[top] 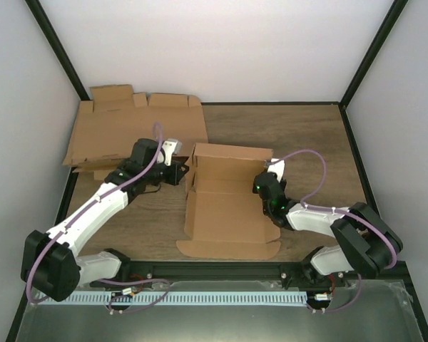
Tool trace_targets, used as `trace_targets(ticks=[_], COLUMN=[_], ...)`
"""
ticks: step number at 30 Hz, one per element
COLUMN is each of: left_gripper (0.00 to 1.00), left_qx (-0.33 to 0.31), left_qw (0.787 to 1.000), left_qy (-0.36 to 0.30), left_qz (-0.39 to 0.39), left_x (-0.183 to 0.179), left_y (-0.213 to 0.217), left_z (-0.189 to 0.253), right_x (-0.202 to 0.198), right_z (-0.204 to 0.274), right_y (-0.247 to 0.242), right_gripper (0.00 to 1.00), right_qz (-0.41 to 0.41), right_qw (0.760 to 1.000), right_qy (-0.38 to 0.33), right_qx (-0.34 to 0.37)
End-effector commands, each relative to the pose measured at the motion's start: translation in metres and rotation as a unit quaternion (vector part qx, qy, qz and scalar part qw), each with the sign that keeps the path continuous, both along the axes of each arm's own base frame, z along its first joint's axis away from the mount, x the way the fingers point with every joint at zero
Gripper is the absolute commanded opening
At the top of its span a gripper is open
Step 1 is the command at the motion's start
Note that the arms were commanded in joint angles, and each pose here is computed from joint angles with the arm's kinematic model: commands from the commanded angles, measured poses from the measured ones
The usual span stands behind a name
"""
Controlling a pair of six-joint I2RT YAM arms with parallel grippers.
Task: Fold the paper box
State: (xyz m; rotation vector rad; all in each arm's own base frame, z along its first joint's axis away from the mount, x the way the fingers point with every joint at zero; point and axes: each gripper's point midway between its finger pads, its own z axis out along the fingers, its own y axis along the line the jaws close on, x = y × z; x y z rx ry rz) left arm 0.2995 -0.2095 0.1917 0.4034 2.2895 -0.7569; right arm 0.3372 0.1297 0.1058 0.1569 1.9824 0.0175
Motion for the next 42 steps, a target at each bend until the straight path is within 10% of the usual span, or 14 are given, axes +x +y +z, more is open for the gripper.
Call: trace_targets(ticks=[1,16,31,42], left_gripper=[0.08,0.26,0.26,0.26], left_qx=[-0.061,-0.035,-0.016,-0.012], left_qw=[0.997,0.999,0.999,0.999], left_qy=[0.009,0.010,0.006,0.005], left_qz=[-0.040,-0.035,-0.039,-0.041], left_x=[-0.017,-0.010,-0.007,-0.005], left_y=[-0.026,-0.027,-0.026,-0.026], left_z=[0.008,0.000,-0.008,-0.007], right_x=[-0.007,-0.011,-0.060,-0.088], right_z=[0.004,0.001,0.022,0.062], right_y=[0.020,0.016,0.025,0.047], right_gripper=[0.12,0.20,0.88,0.89], right_qz=[0.045,0.045,0.131,0.196], right_qw=[0.999,0.999,0.986,0.966], right_qy=[-0.008,0.006,0.062,0.104], right_qx=[0.029,0.014,0.088,0.133])
